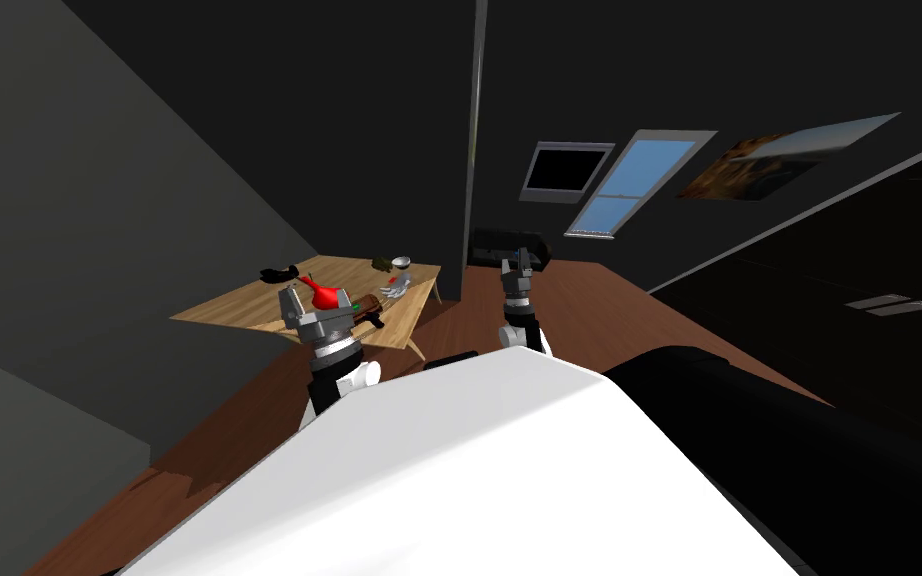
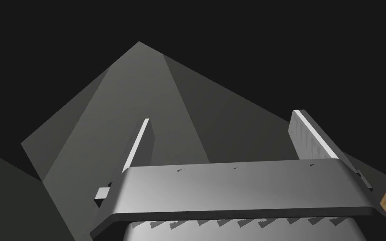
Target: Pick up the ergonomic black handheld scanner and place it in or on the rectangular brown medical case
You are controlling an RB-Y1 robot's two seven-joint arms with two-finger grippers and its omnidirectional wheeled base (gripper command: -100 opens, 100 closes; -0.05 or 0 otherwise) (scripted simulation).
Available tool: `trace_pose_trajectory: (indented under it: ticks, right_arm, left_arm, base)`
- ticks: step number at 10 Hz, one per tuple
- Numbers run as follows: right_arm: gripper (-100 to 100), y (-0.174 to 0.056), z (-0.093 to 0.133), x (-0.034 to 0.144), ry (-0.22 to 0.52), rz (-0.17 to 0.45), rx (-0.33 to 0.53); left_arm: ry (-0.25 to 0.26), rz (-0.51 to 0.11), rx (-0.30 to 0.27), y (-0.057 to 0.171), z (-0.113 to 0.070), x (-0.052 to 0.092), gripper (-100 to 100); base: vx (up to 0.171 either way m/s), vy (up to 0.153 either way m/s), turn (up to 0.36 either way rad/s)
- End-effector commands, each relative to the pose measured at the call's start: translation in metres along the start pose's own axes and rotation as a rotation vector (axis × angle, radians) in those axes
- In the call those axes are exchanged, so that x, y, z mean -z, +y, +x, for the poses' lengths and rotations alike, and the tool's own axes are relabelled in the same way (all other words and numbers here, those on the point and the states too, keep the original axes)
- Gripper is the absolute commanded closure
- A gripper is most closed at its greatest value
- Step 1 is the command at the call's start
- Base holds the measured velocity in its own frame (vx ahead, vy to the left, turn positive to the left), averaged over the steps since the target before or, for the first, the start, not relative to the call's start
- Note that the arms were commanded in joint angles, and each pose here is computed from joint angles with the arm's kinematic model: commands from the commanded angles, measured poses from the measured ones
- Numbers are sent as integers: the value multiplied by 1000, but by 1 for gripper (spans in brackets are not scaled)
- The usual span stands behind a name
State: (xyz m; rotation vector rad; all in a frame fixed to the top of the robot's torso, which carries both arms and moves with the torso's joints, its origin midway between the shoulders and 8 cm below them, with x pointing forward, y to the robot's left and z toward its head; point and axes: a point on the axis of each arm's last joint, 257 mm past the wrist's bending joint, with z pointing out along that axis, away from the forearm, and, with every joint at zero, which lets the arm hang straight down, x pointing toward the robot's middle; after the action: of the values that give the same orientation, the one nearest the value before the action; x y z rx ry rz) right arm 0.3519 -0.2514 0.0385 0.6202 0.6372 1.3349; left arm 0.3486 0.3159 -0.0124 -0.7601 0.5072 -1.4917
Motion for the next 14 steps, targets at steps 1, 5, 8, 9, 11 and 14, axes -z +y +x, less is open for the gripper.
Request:
trace_pose_trajectory:
  ticks: [1,5,8,9,11,14]
  right_arm:
    - [0,0,0,0,0,0,0]
    - [0,0,0,0,0,0,0]
    - [0,0,0,0,0,0,0]
    - [0,0,0,0,0,0,0]
    - [0,0,0,0,0,0,0]
    - [0,0,0,0,0,0,0]
  left_arm:
    - [-18,-28,61,16,-11,4,-100]
    - [-67,-93,139,50,-35,20,-100]
    - [-121,-131,228,73,-58,34,-100]
    - [-127,-142,226,78,-60,37,-100]
    - [-162,-164,271,92,-74,47,-100]
    - [-237,-187,363,113,-101,66,-100]
  base:
    - [65,-91,18]
    - [42,-63,9]
    - [49,-63,5]
    - [33,-61,4]
    - [44,-64,2]
    - [55,-64,0]
